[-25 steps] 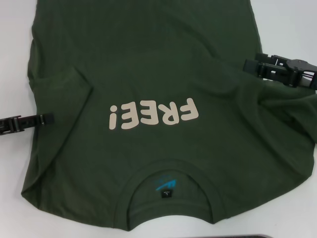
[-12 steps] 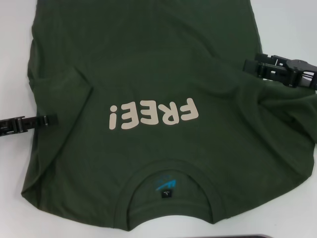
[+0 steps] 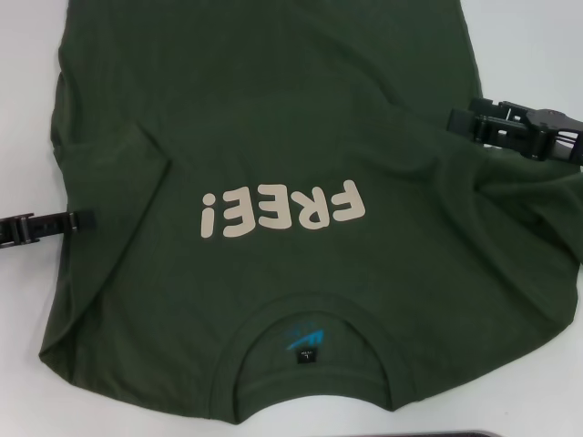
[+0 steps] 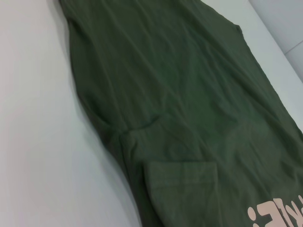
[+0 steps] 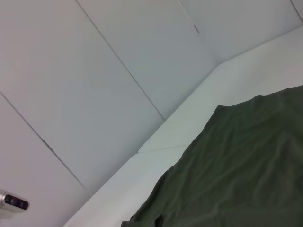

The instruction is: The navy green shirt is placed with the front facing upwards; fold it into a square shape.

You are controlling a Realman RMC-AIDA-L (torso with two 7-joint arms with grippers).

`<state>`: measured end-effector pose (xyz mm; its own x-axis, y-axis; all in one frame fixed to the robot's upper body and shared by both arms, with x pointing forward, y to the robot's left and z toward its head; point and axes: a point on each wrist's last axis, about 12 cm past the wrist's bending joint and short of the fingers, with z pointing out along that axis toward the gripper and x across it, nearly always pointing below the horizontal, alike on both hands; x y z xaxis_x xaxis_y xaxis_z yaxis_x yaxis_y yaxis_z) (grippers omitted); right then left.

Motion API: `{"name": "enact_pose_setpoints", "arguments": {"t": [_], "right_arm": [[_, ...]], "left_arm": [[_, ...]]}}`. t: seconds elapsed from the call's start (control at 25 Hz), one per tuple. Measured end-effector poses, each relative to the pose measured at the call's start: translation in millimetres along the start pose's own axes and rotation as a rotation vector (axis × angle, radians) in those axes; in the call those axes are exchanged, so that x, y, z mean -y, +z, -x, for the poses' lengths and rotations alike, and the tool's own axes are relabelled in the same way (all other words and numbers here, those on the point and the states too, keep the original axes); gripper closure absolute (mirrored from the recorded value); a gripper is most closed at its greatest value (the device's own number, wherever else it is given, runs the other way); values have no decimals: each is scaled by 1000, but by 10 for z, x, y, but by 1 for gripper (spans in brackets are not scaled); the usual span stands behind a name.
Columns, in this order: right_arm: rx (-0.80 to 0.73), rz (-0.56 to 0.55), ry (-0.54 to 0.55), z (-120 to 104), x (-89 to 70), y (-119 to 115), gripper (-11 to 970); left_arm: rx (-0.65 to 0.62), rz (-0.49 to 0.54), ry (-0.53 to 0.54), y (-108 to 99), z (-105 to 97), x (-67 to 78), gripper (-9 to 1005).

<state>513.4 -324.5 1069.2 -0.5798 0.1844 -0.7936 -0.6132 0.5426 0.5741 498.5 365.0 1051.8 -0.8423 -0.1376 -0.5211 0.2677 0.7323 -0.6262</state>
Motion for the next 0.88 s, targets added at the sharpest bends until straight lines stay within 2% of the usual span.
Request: {"name": "enact_pose_setpoints", "arguments": {"t": [0.88], "right_arm": [[8,-3,3,-1,3,-13,47]], "left_arm": [[-45,-12,11,66,25,46,426]]}}
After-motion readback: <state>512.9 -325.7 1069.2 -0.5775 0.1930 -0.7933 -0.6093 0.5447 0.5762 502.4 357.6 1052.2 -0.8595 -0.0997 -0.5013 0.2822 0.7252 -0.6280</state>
